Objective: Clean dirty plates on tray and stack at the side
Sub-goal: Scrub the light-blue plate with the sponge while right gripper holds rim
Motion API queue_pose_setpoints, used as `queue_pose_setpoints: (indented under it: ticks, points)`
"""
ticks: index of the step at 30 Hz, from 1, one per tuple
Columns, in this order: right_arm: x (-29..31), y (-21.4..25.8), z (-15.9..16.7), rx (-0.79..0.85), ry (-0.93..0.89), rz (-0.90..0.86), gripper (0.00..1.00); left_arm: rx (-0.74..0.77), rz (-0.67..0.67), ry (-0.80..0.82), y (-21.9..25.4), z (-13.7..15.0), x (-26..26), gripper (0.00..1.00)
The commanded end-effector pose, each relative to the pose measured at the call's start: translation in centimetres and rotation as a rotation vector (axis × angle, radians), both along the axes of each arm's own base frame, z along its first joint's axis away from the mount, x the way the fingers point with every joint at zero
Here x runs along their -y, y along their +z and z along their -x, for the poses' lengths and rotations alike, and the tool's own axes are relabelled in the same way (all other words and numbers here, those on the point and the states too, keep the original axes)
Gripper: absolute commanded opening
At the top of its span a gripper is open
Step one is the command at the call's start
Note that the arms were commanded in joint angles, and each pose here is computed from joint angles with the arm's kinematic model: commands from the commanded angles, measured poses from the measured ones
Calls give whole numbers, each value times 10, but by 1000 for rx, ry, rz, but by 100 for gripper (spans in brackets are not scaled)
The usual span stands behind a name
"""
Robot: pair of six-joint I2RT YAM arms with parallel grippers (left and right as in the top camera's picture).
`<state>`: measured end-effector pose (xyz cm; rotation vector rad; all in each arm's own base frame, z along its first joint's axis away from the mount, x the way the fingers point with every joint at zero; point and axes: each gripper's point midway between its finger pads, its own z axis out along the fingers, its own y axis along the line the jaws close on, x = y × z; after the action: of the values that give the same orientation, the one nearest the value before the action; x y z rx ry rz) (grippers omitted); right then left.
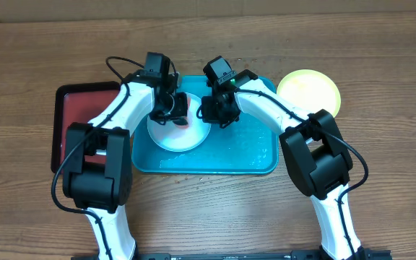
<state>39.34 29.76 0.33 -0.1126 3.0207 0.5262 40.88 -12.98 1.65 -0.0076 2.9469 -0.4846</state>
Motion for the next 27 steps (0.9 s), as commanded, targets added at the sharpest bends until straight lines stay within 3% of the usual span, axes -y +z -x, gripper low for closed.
queue_pose_setpoints:
  ticks: [1, 8, 13, 18, 23, 27]
  points:
    - [32, -56, 21, -96, -17, 154, 5, -56, 25, -66, -6, 17, 9, 4]
    - [32, -56, 21, -96, -17, 154, 4, -176, -377, -23, -19, 48, -66, 4]
    - [32, -56, 21, -96, -15, 155, 4, -142, -649, 72, -9, 43, -114, 4]
    - [32, -56, 21, -97, -15, 155, 4, -59, -493, 147, -7, 15, -87, 4]
    - [32, -56, 21, -99, -15, 157, 4, -2, -99, 106, -2, -9, -18, 4]
    - [32, -56, 21, -97, -15, 156, 4, -8, 105, 64, 9, -9, 22, 4]
